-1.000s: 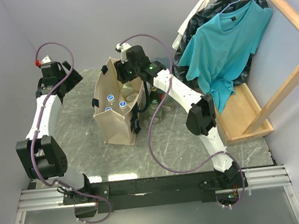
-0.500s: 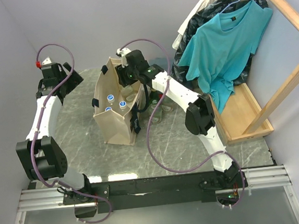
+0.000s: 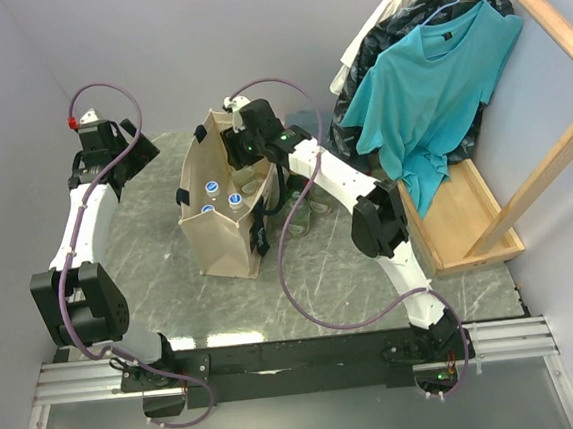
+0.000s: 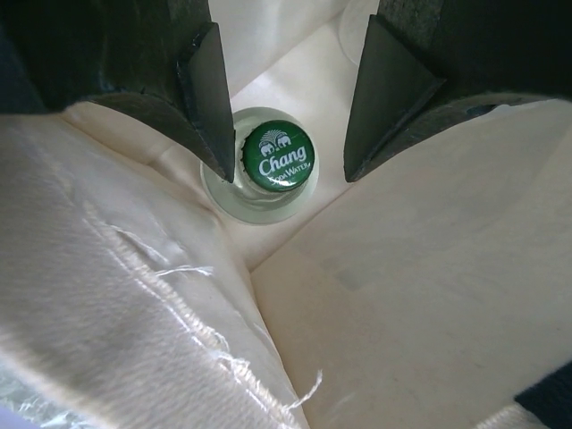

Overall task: Take the beverage out of the canvas bag
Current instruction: Take out the drink from the canvas bag.

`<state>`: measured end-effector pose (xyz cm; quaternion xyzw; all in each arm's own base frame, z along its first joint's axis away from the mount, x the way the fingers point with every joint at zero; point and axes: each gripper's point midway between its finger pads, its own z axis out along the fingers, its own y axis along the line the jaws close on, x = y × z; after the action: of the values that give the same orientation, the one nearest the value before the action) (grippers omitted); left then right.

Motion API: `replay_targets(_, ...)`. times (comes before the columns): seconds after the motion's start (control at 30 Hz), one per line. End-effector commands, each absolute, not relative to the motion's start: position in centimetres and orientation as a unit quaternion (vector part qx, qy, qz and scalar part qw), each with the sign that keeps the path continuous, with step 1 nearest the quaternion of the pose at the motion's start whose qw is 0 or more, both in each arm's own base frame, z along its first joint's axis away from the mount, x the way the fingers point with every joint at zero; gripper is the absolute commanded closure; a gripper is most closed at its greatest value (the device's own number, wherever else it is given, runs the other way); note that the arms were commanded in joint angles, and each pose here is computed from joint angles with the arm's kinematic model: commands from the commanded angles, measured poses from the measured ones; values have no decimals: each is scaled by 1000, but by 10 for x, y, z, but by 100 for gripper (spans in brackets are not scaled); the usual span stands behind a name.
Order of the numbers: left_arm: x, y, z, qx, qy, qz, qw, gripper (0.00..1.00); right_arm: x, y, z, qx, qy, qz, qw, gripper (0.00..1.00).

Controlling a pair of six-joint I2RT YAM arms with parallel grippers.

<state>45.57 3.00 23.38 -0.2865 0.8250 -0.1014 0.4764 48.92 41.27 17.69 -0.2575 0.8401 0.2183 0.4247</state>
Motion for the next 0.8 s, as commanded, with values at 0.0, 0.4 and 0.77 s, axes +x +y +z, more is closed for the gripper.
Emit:
replay_targets(0.0,453,28,253,-274,815,-110,499,4,499,413,194,-250,830,217,449,41)
replay_targets(0.4,453,28,254,-272,816,-109,498,4,501,416,187,-251,832,219,444,68)
replay_targets(0.77,454,29,252,-274,815,-109,498,4,499,413,182,-251,836,213,439,100)
